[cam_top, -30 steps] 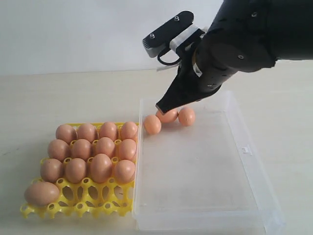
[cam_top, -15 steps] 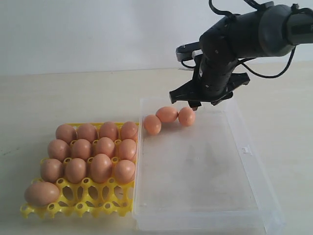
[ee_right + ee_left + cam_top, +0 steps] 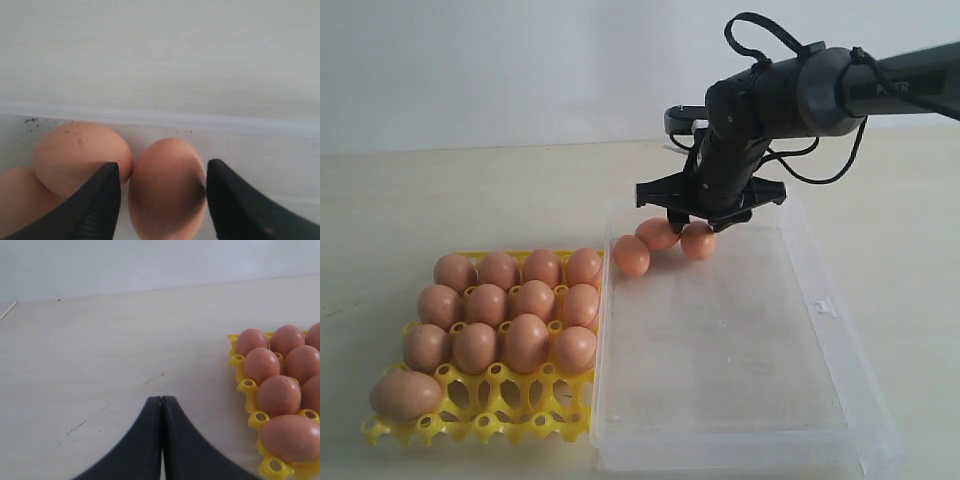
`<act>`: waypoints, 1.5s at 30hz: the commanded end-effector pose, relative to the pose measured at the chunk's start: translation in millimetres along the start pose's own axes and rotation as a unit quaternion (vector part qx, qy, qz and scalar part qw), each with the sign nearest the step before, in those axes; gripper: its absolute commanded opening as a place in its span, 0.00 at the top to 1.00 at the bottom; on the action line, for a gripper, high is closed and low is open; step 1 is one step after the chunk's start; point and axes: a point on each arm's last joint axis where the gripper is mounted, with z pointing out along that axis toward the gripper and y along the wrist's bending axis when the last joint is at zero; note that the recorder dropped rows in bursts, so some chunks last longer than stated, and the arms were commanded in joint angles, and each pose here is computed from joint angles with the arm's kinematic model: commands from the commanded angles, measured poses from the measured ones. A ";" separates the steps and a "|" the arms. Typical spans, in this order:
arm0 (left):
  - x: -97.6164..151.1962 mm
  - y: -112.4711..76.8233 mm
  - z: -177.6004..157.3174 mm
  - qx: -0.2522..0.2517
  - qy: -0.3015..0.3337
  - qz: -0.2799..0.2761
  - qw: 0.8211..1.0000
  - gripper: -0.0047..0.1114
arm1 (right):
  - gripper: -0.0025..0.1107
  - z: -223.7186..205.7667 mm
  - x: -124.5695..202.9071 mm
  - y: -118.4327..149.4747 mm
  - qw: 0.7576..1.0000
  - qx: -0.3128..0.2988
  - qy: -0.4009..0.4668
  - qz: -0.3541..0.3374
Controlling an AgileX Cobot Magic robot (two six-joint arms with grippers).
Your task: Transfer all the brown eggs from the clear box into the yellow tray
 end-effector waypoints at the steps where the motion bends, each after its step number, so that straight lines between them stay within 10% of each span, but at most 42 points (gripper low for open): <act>1: -1.4 0.3 -0.2 -0.002 0.000 0.002 1.000 0.96 | 0.52 2.4 -4.8 -4.5 1.000 0.010 -0.016 0.008; 18: -1.4 0.3 -0.2 -0.002 0.000 0.002 1.000 0.96 | 0.53 21.8 3.5 -9.1 0.999 0.026 0.011 0.015; 24: -1.4 0.3 -0.2 -0.002 0.000 0.002 1.000 0.96 | 0.98 9.9 -1.7 -10.6 0.999 0.038 -0.004 -0.026; 28: -1.4 0.3 -0.2 -0.002 0.000 0.002 1.000 0.96 | 0.98 -15.2 -7.0 -5.4 0.998 0.024 -0.026 -0.045; 45: -1.4 0.3 -0.2 -0.002 0.000 0.002 1.000 0.96 | 0.98 -97.7 121.6 110.1 0.902 -0.285 -0.278 -0.167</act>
